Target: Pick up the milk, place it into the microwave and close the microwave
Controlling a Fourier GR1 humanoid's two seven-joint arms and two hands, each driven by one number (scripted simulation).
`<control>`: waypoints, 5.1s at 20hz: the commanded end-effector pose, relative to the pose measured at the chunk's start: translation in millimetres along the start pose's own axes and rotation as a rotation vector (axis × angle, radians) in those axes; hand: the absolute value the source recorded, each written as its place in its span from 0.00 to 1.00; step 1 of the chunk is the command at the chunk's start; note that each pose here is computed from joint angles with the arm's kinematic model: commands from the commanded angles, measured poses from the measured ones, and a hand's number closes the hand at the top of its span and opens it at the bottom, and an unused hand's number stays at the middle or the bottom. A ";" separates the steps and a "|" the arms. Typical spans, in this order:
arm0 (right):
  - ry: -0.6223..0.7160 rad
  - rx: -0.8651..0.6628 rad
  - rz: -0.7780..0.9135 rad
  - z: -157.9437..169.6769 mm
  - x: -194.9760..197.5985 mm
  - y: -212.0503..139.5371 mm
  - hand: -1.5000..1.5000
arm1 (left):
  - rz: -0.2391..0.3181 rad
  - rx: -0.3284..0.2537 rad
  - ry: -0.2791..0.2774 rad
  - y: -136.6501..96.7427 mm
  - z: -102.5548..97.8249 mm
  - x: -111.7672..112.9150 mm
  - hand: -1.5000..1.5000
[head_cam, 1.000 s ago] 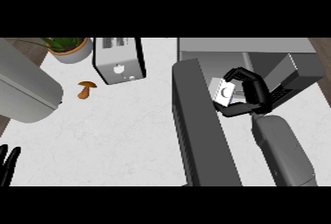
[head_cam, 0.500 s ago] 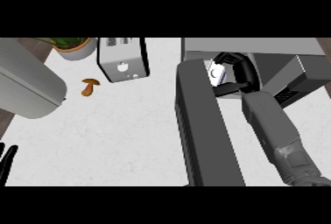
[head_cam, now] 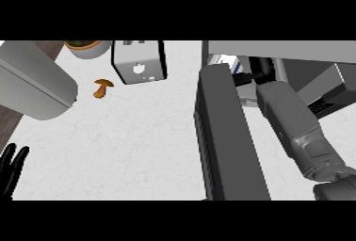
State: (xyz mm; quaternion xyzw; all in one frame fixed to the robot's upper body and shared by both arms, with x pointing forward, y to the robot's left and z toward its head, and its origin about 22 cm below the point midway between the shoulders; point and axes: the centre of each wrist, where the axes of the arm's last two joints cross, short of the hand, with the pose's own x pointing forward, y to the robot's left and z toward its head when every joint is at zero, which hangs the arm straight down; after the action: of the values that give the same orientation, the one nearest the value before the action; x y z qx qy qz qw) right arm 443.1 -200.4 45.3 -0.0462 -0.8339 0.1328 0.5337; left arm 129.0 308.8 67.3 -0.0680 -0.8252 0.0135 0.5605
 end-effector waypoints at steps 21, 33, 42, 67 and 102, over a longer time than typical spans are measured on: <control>0.027 -0.306 0.514 -17.0 11.1 -17.6 0.00 | -0.052 -0.100 -0.005 -14.9 -33.1 -3.9 0.00; 0.125 -0.227 0.351 -16.7 10.6 -3.9 0.00 | -0.066 -0.146 -0.020 -28.0 -44.6 -9.2 0.00; 0.165 -0.193 0.259 -13.1 7.1 -5.2 0.00 | -0.070 -0.161 0.003 -34.9 -45.7 -16.3 0.00; 0.165 -0.156 0.099 28.9 -27.3 -26.8 0.00 | -0.062 -0.199 0.018 -70.0 -50.8 -23.4 0.00; 0.098 0.020 -0.207 184.2 -90.5 -52.8 0.00 | -0.179 -0.713 0.287 -145.7 -96.7 -143.2 1.00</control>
State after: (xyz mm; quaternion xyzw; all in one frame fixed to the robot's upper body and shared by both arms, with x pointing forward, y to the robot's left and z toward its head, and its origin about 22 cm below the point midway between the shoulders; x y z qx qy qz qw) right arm 331.2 -293.1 -90.1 0.0262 -0.8008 0.0804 0.5930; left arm 249.8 154.8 5.2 -0.1760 -0.7180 -0.2974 0.6042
